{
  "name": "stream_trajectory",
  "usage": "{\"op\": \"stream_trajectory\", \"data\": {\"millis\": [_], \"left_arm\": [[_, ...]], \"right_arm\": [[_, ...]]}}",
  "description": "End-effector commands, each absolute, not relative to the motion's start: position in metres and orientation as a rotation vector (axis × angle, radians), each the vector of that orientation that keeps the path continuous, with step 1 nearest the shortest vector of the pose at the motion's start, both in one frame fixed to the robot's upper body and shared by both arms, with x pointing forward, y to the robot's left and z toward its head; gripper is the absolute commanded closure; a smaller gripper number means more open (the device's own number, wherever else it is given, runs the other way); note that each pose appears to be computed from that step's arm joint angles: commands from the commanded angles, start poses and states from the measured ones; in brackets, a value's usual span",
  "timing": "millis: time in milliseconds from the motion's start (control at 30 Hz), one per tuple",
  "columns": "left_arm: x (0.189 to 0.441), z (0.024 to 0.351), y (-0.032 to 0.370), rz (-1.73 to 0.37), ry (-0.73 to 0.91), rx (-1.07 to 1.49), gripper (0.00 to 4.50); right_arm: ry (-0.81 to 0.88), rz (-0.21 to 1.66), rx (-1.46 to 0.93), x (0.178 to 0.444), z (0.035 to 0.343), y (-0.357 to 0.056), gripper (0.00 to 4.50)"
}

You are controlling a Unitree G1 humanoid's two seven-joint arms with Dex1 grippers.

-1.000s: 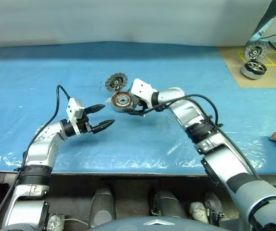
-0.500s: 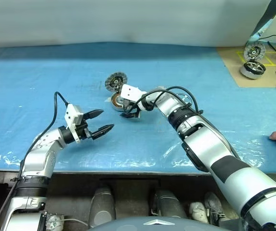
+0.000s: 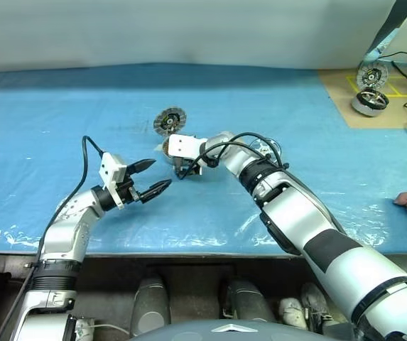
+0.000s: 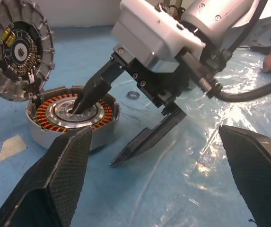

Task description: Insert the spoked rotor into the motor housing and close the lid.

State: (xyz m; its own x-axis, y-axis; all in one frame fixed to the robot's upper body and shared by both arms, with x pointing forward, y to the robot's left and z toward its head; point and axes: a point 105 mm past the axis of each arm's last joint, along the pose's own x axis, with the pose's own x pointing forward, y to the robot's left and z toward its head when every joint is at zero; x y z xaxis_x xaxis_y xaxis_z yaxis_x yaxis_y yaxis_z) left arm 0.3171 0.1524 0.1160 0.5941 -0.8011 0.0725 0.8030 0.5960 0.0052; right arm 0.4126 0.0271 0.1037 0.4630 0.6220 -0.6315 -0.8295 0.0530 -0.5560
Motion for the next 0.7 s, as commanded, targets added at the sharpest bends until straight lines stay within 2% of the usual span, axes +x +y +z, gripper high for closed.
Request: {"op": "stream_trajectory", "data": {"millis": [33, 300, 433, 700], "left_arm": [[0.319, 0.129, 0.150, -0.934, -0.123, -0.014, 0.00], [0.322, 0.129, 0.143, -0.945, -0.131, -0.027, 0.00], [0.323, 0.126, 0.138, -0.964, -0.124, -0.036, 0.00], [0.329, 0.128, 0.131, -1.011, -0.115, -0.033, 0.00]], "right_arm": [[0.338, 1.091, -1.066, 0.413, 0.088, 0.016, 1.50], [0.403, 1.158, -1.007, 0.407, 0.094, -0.004, 1.50], [0.437, 1.206, -0.969, 0.385, 0.094, -0.021, 1.50], [0.537, 1.168, -0.882, 0.349, 0.094, -0.038, 1.50]]}}
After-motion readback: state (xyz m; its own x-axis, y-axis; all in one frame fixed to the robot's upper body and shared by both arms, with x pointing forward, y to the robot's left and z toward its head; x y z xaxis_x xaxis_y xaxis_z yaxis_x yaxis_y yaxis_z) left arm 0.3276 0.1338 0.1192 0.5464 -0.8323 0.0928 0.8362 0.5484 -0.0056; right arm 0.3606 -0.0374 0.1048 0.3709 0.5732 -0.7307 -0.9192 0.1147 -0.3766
